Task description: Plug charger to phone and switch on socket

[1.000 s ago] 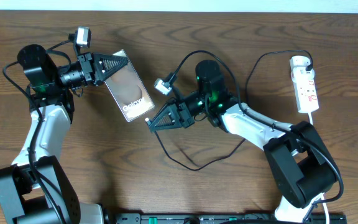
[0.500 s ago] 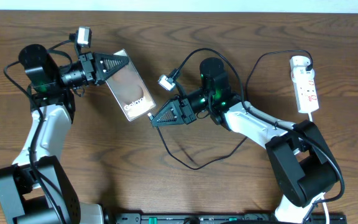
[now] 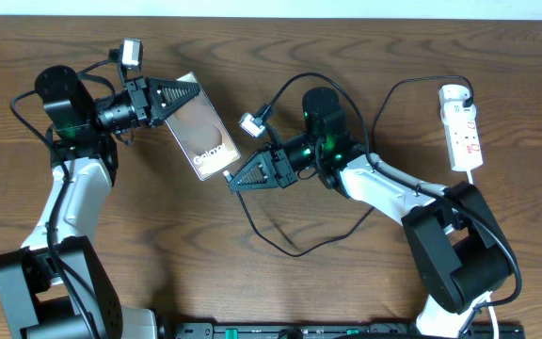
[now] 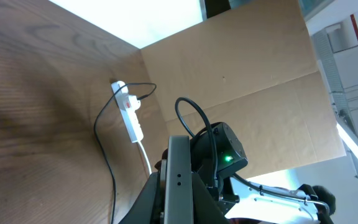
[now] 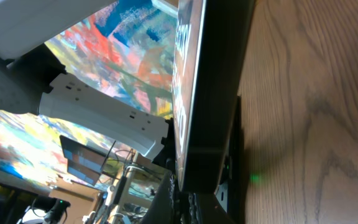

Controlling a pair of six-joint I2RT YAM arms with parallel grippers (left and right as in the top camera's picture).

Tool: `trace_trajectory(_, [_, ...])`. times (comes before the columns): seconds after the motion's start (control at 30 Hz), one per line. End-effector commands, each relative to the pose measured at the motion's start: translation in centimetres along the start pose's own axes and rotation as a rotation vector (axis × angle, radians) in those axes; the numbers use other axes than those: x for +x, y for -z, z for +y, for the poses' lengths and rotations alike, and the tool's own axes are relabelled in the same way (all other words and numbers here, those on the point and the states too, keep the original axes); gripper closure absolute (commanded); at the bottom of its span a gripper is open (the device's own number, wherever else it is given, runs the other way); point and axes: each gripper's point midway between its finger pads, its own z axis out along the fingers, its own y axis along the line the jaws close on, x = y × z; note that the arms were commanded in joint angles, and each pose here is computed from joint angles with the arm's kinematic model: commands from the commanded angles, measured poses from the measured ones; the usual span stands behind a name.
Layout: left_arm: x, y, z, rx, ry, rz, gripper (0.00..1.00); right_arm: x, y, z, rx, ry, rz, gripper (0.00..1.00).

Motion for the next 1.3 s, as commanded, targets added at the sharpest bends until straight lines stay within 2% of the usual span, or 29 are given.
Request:
trace_trajectory(0.0, [-0.2, 0.1, -1.0, 0.005, -0.031, -0.001, 0.93, -0.2, 0.1, 0.1, 0.001, 0.001, -0.003, 0.99])
trace_trajectory(1.27, [-0.1, 0.1, 0.1, -0.017, 0.041, -0.035, 0.93, -0.4, 0.1, 0.0, 0.012, 0.003, -0.013, 0.99])
